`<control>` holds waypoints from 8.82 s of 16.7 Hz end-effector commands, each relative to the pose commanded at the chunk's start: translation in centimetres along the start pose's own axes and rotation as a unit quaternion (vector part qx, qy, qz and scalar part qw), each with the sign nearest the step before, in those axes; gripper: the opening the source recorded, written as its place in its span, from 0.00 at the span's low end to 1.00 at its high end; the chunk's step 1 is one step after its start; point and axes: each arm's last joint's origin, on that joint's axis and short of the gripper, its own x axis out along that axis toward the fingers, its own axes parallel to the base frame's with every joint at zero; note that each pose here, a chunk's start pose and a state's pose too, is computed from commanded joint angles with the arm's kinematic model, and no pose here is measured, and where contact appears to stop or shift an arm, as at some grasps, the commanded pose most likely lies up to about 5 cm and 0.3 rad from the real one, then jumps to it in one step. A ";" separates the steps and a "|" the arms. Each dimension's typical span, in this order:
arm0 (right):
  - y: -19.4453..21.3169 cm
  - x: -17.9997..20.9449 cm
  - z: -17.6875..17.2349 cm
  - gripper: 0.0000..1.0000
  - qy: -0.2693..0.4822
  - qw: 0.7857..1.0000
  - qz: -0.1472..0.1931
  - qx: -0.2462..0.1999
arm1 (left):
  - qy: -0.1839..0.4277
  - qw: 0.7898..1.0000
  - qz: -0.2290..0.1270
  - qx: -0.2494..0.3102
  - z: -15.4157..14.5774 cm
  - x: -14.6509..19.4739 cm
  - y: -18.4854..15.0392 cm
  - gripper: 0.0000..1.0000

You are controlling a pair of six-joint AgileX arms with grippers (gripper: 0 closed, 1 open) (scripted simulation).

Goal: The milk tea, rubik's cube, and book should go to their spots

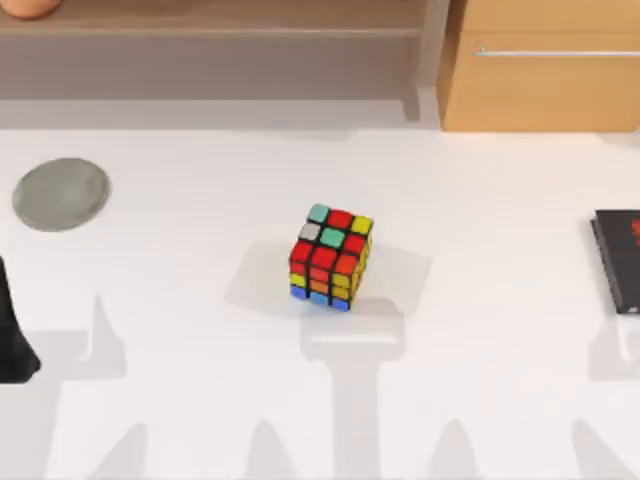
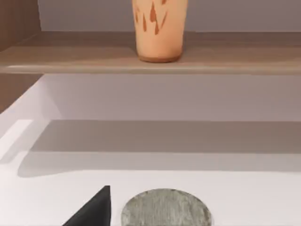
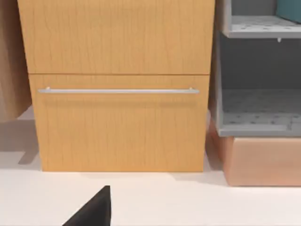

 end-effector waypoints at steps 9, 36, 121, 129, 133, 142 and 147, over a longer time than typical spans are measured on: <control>0.0 0.0 0.0 1.00 0.000 1.000 0.000 0.000 | -0.015 1.000 -0.004 -0.002 4.8 1.6 0.1 1.00; 0.0 0.0 0.0 1.00 0.000 1.000 0.000 0.000 | 0.000 1.000 -0.013 -0.005 5.1 28.7 2.5 1.00; 0.0 0.0 0.0 1.00 0.000 1.000 0.000 0.000 | 0.017 1.000 -0.009 -0.004 -7.6 24.3 1.5 0.00; 0.0 0.0 0.0 1.00 0.000 1.000 0.000 0.000 | 0.017 1.000 -0.009 -0.004 -7.6 24.3 1.5 0.45; 0.0 0.0 0.0 1.00 0.000 1.000 0.000 0.000 | 0.017 1.000 -0.009 -0.004 -7.6 24.3 1.5 0.75; 0.0 0.0 0.0 1.00 0.000 1.000 0.000 0.000 | 0.017 1.000 -0.009 -0.004 -7.6 24.3 1.5 1.00; 0.0 0.0 0.0 1.00 0.000 1.000 0.000 0.000 | 0.014 1.000 -0.008 -0.004 -7.5 23.9 1.5 1.00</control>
